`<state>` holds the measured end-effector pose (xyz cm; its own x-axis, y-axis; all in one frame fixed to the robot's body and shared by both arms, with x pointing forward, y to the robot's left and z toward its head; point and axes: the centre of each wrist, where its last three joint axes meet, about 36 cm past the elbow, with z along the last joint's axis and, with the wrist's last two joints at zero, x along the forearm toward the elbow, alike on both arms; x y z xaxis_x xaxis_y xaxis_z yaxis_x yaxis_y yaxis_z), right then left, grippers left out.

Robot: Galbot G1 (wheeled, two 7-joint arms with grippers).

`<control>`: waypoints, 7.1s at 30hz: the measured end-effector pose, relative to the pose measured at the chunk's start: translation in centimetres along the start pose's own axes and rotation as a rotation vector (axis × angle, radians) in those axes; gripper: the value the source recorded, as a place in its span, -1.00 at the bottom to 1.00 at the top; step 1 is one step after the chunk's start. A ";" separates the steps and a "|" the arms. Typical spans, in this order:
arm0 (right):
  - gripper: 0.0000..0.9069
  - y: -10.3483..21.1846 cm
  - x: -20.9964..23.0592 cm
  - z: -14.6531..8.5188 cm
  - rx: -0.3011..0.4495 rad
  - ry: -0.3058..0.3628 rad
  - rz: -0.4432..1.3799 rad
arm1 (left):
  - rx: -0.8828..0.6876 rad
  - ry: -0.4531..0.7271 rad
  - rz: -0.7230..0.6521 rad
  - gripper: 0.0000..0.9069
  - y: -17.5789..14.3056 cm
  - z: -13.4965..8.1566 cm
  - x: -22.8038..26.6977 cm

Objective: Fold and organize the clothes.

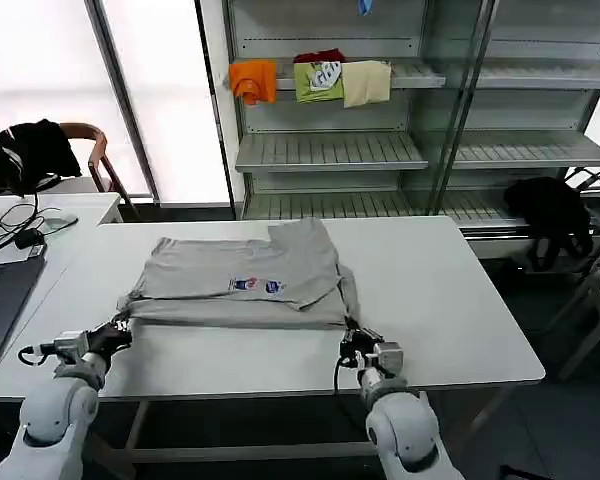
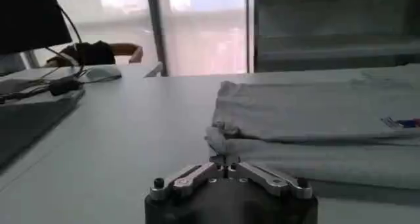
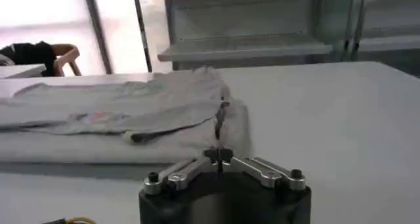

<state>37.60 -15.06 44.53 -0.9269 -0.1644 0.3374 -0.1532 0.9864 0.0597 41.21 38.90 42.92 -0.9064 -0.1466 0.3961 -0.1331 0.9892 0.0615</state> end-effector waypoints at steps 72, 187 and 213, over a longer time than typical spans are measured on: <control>1.00 -0.6 -24.5 -11.6 0.055 -0.013 0.039 | -0.065 0.004 0.106 1.00 3.1 -9.3 -11.3; -1.00 4.1 -18.9 -7.6 0.003 -0.053 -0.272 | 0.046 -0.089 0.188 -0.98 3.5 -6.5 -8.9; -1.00 0.0 -7.5 -0.7 -0.073 0.008 -0.205 | 0.131 -0.061 0.276 -0.98 6.7 -1.0 -2.1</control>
<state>44.78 -13.83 42.65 -0.8760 -0.3620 0.3186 -0.3130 0.9294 0.1954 42.61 45.78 43.46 -0.9374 0.1237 0.3255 0.0740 0.9842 -0.1609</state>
